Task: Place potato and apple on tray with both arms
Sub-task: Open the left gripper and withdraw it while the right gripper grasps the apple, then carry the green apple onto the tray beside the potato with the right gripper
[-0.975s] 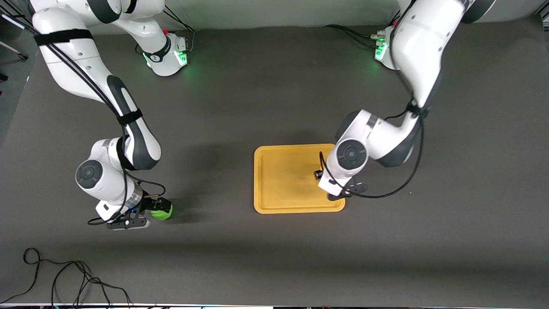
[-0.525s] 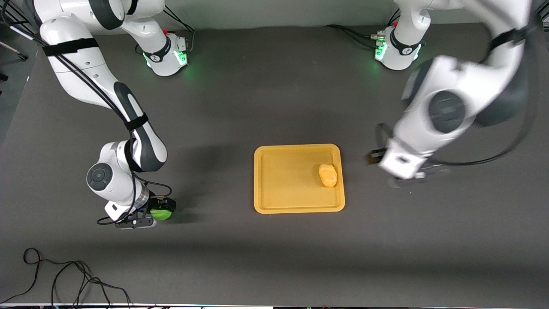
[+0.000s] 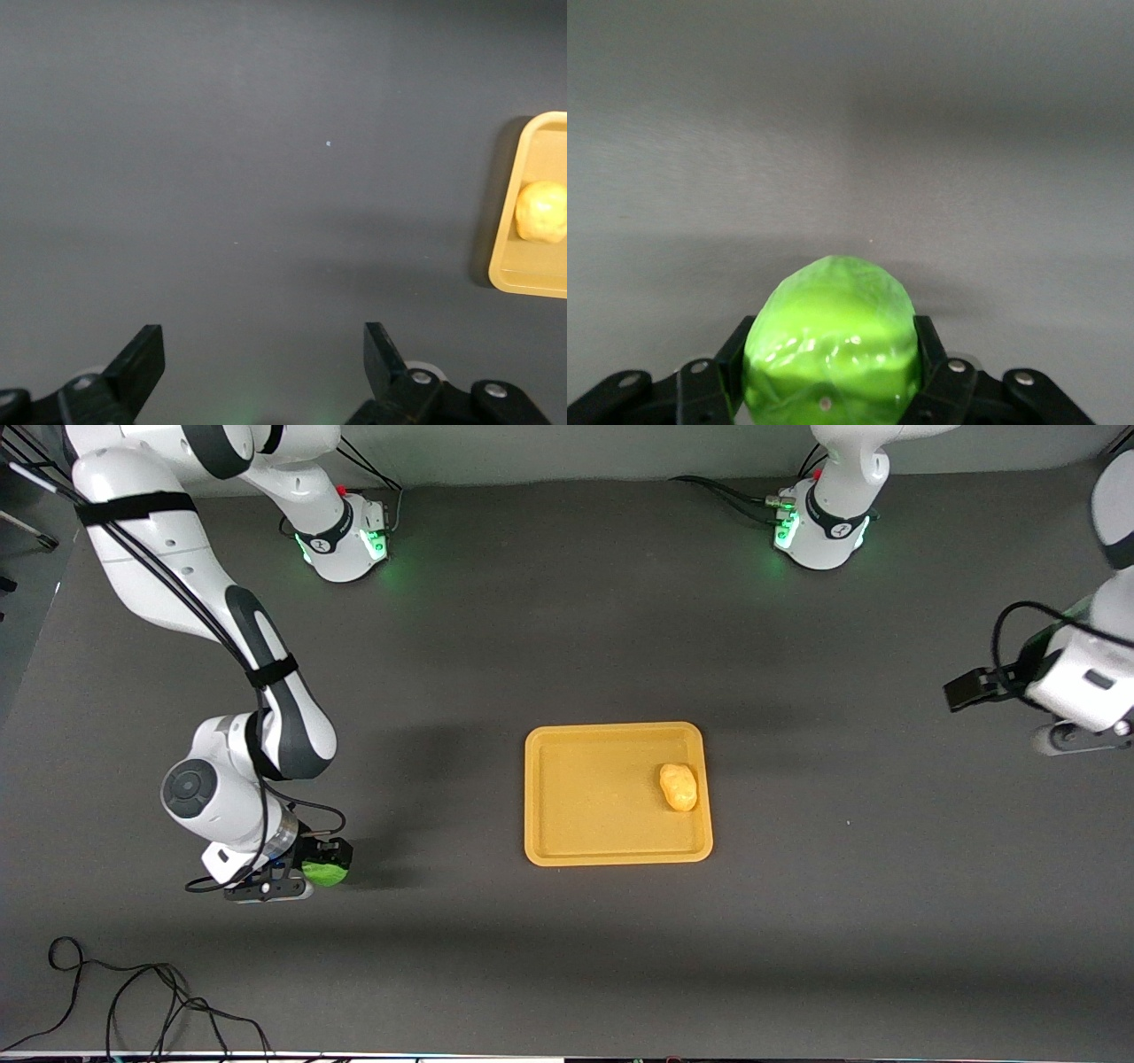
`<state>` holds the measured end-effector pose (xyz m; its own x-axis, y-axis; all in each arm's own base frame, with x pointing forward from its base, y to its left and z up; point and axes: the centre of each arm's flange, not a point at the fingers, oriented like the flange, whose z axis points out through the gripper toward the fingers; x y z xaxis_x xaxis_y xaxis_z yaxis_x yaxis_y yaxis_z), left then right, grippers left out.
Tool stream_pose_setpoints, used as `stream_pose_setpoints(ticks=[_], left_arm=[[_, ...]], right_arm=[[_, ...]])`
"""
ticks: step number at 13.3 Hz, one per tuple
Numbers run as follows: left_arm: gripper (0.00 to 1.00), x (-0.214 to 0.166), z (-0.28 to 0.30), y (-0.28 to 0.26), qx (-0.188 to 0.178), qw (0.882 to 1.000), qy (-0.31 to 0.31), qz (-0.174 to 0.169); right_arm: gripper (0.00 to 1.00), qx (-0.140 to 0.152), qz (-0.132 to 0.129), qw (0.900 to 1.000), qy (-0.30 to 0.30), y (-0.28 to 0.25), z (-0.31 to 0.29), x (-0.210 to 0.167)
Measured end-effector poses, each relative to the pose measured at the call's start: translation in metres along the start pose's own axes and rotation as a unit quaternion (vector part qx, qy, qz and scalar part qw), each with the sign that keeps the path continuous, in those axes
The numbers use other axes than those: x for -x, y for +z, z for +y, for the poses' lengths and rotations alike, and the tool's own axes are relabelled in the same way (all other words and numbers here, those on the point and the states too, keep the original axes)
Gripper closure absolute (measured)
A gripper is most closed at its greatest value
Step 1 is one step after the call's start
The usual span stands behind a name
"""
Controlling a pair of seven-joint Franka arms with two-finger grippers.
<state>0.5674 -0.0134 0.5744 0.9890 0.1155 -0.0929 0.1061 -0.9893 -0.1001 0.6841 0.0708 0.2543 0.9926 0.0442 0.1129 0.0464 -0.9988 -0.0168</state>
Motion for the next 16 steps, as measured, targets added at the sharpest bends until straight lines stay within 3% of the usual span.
stream_pose_setpoints(ticks=[4,7,12,16], left_arm=[[0.0,0.012,-0.03,-0.011,-0.001,1.0,0.031,-0.004],[0.0,0.012,-0.03,-0.009,-0.001,0.999,0.036,-0.006],[0.0,0.019,-0.053,-0.018,-0.001,1.0,0.021,-0.007],[0.0,0.03,-0.061,-0.031,0.005,1.0,0.03,-0.001]], right_arm=[[0.26,-0.005,-0.047,0.999,-0.007,-0.134,-0.015,-0.021],[0.26,-0.007,-0.062,0.998,0.012,-0.215,-0.08,-0.022],[0.26,0.002,-0.069,0.993,0.097,-0.202,-0.286,0.032],[0.26,-0.008,-0.054,0.989,0.138,-0.172,-0.416,0.074]])
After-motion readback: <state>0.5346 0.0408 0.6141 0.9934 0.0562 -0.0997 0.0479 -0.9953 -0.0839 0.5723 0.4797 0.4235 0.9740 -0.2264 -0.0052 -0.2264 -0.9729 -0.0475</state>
